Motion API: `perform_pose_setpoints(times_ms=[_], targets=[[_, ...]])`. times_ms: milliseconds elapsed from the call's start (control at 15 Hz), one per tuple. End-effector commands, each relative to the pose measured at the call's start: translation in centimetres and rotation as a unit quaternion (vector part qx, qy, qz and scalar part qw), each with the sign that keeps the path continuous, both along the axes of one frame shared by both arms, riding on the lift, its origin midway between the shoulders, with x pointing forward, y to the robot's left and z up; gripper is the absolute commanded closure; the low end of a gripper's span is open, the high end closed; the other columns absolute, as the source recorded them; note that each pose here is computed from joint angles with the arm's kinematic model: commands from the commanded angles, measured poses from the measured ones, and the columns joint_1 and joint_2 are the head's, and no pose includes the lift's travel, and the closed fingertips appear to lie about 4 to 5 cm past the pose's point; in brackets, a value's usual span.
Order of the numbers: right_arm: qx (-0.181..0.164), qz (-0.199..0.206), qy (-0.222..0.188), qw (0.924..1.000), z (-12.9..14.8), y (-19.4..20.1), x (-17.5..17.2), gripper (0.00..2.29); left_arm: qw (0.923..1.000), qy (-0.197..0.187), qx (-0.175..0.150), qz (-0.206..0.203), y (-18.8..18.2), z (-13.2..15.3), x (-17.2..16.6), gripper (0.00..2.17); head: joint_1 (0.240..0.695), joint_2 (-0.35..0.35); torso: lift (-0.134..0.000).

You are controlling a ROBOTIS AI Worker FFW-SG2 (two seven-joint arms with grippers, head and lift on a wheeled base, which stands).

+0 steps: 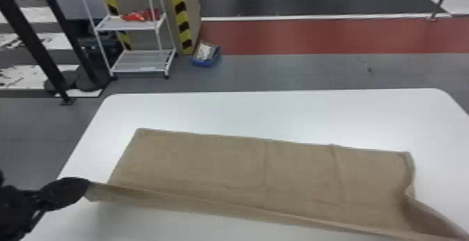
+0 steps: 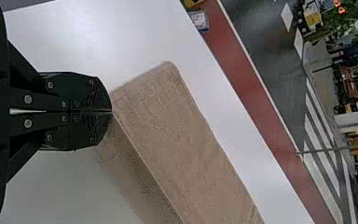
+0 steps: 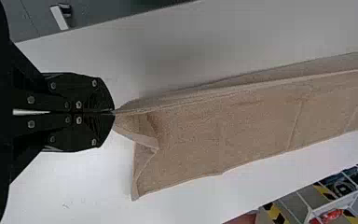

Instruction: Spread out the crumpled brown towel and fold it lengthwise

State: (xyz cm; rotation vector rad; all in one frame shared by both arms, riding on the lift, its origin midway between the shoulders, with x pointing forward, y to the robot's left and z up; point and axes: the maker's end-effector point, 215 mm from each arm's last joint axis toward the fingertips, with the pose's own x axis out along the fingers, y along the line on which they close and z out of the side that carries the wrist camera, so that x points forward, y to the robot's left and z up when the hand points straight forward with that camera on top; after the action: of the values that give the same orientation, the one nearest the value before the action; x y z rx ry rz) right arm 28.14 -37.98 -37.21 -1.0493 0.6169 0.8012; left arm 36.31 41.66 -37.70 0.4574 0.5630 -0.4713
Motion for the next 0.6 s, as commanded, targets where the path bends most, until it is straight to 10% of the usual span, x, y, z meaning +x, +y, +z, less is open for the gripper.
perform_pose_setpoints(times_ms=[0, 533], targets=[[-0.007, -0.006, 0.0, 1.0, 0.0, -0.5, 0.3, 1.3, 1.0, -0.001, 0.0, 0.001, 0.1, 0.0, 0.0, 1.35, 0.695, 0.069, -0.124], [-0.031, -0.028, 0.015, 0.999, -0.8, -1.8, 1.2, 1.1, 1.0, -0.005, 0.001, 0.001, 0.3, 0.2, 0.5, 1.35, 0.695, 0.043, -0.124]])
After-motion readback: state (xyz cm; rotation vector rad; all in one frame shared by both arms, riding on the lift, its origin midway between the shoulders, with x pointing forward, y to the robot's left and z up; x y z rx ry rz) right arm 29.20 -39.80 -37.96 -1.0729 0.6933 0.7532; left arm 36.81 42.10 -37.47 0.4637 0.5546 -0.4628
